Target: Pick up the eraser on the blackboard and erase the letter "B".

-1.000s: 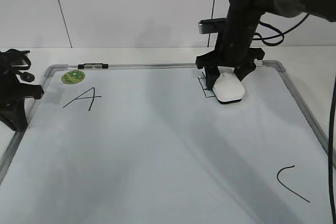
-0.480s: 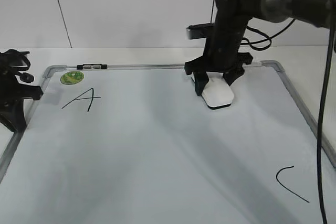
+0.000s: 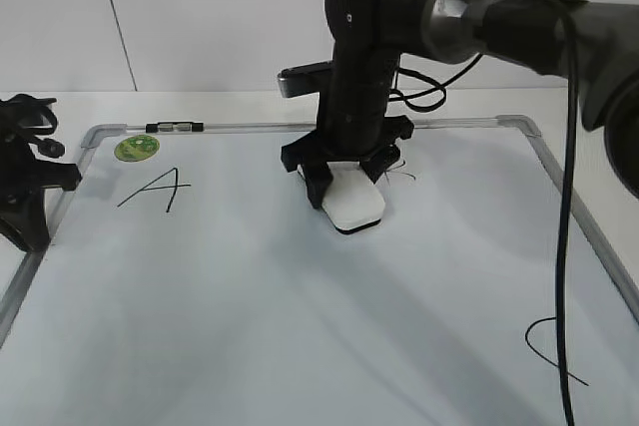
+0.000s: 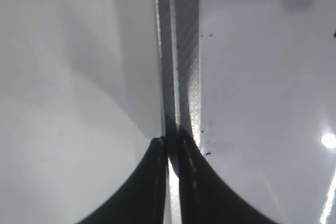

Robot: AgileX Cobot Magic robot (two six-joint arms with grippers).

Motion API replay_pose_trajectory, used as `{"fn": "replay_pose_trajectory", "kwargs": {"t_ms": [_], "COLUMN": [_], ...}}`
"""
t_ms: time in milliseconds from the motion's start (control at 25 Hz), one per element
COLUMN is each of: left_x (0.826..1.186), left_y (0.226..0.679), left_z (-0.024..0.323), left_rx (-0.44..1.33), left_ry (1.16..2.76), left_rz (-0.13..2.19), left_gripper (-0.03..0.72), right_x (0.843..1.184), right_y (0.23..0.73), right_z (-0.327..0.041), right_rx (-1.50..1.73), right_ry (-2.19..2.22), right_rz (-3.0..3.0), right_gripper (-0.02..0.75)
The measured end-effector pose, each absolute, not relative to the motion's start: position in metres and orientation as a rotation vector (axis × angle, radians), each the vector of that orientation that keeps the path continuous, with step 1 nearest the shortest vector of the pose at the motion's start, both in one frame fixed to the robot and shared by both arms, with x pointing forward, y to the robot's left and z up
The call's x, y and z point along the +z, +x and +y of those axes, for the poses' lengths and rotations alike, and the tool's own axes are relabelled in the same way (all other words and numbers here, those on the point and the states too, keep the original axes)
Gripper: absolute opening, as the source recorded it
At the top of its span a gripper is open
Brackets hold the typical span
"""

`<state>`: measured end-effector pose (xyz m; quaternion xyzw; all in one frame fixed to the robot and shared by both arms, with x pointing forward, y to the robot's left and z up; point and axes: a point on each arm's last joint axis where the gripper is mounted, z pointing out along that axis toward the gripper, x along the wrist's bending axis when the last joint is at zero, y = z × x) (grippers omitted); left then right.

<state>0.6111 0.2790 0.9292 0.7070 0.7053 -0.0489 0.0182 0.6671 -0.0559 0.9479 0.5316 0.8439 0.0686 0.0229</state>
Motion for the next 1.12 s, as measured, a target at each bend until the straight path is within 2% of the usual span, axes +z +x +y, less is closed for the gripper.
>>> {"fn": "replay_pose_trajectory", "kwargs": {"t_ms": [200, 600, 720, 880, 1120], "left_x": [0.929, 0.929, 0.929, 0.929, 0.929], "left_y": [0.611, 0.611, 0.611, 0.611, 0.611], "left_z": [0.279, 0.279, 0.279, 0.279, 0.279], "left_rx": [-0.150, -0.150, -0.150, -0.151, -0.155], "left_ry": [2.197, 2.197, 2.197, 2.197, 2.200], "left_rz": [2.190, 2.190, 2.190, 2.190, 2.192], "left_gripper": [0.024, 0.024, 0.024, 0.024, 0.024], "right_x": [0.948, 0.949, 0.949, 0.950, 0.947], "right_y": [0.676, 0.718, 0.722, 0.722, 0.707], "right_z": [-0.073, -0.182, -0.199, -0.197, -0.137], "right_rx": [0.129, 0.062, 0.081, 0.114, 0.157], "right_ry": [1.638, 1.881, 1.947, 1.958, 1.825], "right_rz": [2.511, 2.266, 2.234, 2.259, 2.412], "right_gripper": [0.540, 0.540, 0.540, 0.540, 0.540]}}
